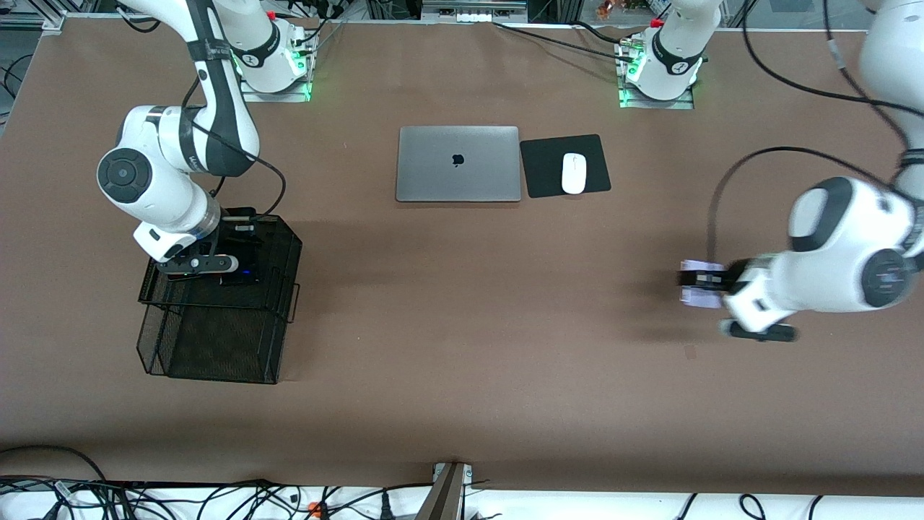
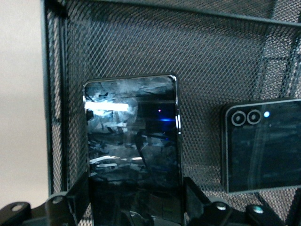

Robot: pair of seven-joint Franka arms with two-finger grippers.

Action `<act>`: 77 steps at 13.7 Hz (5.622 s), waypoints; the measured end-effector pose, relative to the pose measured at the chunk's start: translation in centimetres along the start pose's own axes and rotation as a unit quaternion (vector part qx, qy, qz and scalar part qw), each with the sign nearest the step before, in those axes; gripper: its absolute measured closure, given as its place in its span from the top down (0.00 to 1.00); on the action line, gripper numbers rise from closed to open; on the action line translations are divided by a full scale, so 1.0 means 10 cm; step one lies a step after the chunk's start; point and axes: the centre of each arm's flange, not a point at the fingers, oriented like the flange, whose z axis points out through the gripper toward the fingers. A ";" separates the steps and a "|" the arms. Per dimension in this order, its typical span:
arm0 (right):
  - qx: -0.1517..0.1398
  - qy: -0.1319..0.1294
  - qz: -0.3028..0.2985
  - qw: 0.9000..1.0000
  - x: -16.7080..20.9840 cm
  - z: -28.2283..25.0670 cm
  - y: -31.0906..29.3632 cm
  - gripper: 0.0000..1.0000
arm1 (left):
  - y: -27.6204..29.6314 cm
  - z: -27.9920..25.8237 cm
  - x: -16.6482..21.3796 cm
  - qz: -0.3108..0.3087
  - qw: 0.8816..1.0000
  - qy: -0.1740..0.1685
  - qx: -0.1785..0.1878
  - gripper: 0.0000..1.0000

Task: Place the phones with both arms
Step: 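Set the white phone down with the left gripper while the right gripper returns, then grasp the white phone with the right gripper while the left gripper withdraws, then carry the white phone into the basket with the right gripper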

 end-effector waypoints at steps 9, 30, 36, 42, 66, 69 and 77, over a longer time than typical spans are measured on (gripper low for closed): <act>0.013 0.018 0.002 1.000 0.39 -0.91 0.00 1.00 | 2.81 2.05 -0.26 -0.057 0.992 0.103 -0.051 0.83; 0.022 0.055 0.020 0.998 0.23 -0.17 -3.95 1.00 | 0.82 -0.92 -0.41 0.036 0.980 0.106 0.166 1.00; 0.032 0.105 0.015 0.994 -0.09 0.67 -4.74 1.00 | -0.19 -2.01 -1.20 0.058 0.972 0.158 0.164 1.00; 0.027 0.121 0.007 0.992 -0.08 1.20 -4.78 1.00 | -0.48 -2.14 -1.67 0.053 0.972 0.165 0.161 1.00; -0.012 0.018 -0.003 1.000 1.51 -0.86 -0.44 0.85 | -0.24 -2.17 -1.77 0.069 0.974 0.142 0.163 1.00; -0.015 0.029 -0.050 0.998 1.65 -0.75 0.22 0.85 | -0.19 -2.18 -1.78 0.073 0.974 0.142 0.163 1.00; 0.011 0.027 -0.136 0.990 1.87 0.45 0.89 0.85 | -0.12 -2.16 -1.80 0.078 0.974 0.133 0.164 1.00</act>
